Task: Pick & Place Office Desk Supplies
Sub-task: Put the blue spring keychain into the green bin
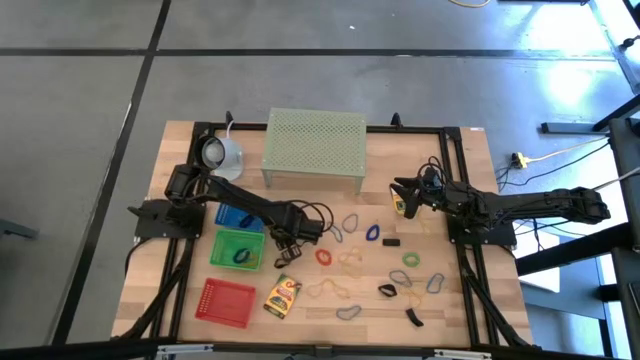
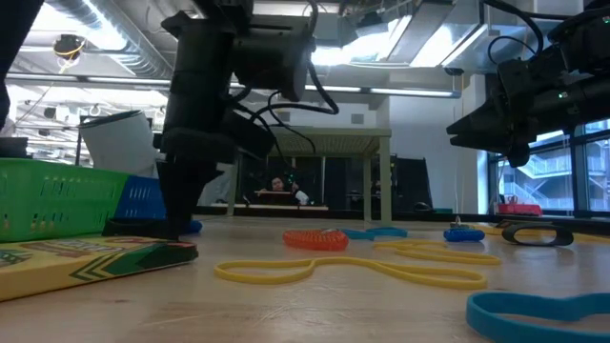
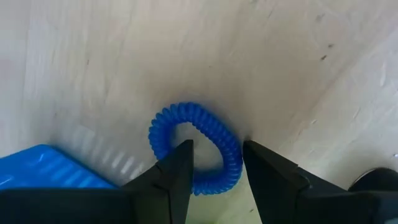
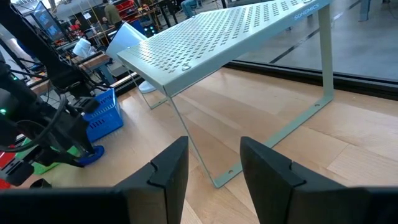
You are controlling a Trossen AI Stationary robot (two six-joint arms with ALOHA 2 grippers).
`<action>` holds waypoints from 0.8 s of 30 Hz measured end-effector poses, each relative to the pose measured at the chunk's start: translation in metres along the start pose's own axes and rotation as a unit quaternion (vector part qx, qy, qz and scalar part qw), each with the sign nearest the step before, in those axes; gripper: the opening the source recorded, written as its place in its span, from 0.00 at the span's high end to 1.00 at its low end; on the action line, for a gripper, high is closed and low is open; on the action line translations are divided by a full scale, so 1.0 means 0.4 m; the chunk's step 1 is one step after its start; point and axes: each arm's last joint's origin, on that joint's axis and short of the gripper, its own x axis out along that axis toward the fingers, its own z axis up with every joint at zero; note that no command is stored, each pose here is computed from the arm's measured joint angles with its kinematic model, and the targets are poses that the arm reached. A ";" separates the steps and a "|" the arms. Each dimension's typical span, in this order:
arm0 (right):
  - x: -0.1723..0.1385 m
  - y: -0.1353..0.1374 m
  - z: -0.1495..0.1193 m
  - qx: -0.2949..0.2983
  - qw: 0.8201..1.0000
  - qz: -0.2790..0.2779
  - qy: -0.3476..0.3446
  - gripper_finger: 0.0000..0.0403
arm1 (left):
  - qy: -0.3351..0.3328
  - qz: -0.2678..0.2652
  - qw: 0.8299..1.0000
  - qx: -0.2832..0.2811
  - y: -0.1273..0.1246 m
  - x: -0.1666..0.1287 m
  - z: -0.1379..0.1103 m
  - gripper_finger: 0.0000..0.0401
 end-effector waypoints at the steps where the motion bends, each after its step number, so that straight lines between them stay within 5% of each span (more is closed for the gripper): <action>1: 0.000 0.000 0.000 0.000 1.000 0.000 0.000 0.64 | -0.002 -0.001 1.000 0.005 -0.001 0.001 0.001 0.65; 6: 0.000 0.000 0.000 0.000 1.000 0.000 0.000 0.64 | -0.020 -0.004 1.000 0.011 -0.004 0.001 0.007 0.71; 16: 0.000 0.000 0.000 0.000 1.000 0.000 0.000 0.64 | -0.046 -0.004 0.999 0.006 -0.008 -0.004 0.014 0.97; 20: 0.000 0.000 0.000 0.000 1.000 0.000 0.000 0.64 | -0.071 -0.013 0.997 0.003 -0.006 -0.025 0.015 0.97; 24: 0.000 0.000 0.000 0.000 1.000 0.000 0.000 0.64 | -0.165 -0.041 0.985 -0.013 -0.005 -0.079 0.035 0.95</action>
